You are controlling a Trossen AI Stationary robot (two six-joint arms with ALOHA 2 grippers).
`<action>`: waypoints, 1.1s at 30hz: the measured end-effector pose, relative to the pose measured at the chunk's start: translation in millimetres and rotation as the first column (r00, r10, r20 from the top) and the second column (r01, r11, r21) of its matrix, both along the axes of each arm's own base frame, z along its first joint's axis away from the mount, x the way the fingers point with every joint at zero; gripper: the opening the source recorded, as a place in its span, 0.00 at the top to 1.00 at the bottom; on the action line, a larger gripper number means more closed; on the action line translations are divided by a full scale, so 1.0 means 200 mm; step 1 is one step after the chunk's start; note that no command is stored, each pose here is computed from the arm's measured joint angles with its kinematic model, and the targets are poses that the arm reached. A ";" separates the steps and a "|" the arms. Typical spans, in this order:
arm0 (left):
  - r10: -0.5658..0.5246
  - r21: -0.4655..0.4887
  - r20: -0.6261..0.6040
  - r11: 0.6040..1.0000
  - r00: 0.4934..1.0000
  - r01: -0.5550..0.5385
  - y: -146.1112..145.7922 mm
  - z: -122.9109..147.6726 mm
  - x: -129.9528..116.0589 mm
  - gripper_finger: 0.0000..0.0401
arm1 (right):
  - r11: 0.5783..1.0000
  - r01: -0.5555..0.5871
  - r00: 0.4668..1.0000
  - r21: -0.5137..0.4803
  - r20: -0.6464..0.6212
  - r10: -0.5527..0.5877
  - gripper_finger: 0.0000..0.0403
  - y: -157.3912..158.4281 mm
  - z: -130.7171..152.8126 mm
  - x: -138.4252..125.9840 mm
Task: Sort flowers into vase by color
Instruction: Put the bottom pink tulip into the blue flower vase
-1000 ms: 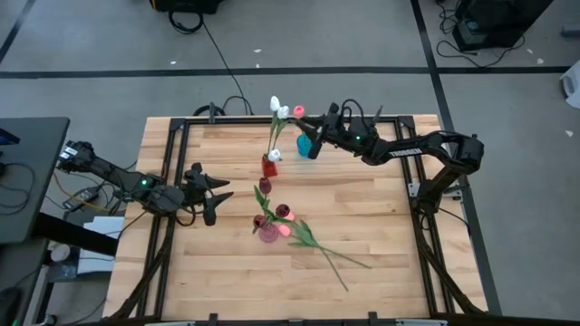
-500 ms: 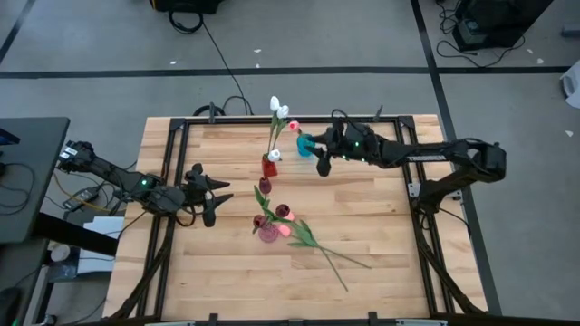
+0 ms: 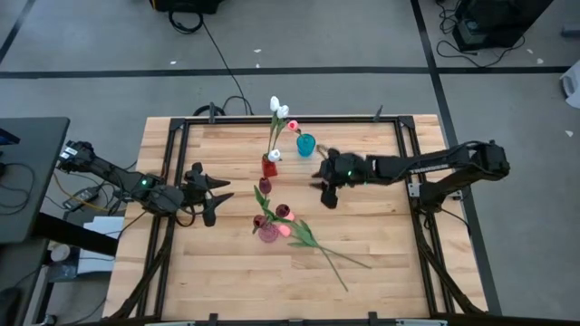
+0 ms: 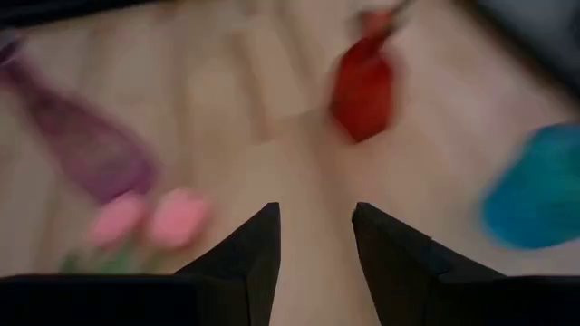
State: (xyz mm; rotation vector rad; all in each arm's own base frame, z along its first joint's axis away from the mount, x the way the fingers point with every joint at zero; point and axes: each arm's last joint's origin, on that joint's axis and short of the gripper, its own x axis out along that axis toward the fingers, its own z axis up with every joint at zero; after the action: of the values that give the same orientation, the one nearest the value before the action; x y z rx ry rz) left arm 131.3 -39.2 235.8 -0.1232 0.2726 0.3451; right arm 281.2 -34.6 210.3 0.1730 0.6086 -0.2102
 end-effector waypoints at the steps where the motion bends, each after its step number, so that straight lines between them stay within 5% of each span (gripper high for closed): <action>1: 0.000 0.000 0.000 1.000 1.000 0.000 0.00 0.00 0.00 0.55 | 1.000 -0.011 1.000 0.017 -0.014 0.011 0.62 0.03 -0.02 0.01; 11: 0.009 -0.013 0.010 1.000 1.000 -0.008 0.00 0.00 0.00 0.55 | 0.992 -0.036 0.994 0.123 -0.102 0.049 0.62 0.26 -0.15 0.06; 15: 0.015 -0.026 0.023 1.000 1.000 -0.014 0.00 0.01 0.00 0.55 | 0.995 0.026 0.992 0.092 -0.123 -0.014 0.62 0.34 -0.19 0.07; 33: 0.023 -0.042 0.054 0.999 0.998 -0.021 0.00 0.02 0.01 0.55 | 0.994 -0.081 0.908 0.075 -0.405 0.104 0.61 0.71 -0.25 0.33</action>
State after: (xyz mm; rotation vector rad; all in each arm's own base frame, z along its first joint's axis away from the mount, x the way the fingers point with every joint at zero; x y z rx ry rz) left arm 133.7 -39.8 239.6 -0.1763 0.2246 0.3574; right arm 346.3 107.8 159.7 0.1551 1.0398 -0.1368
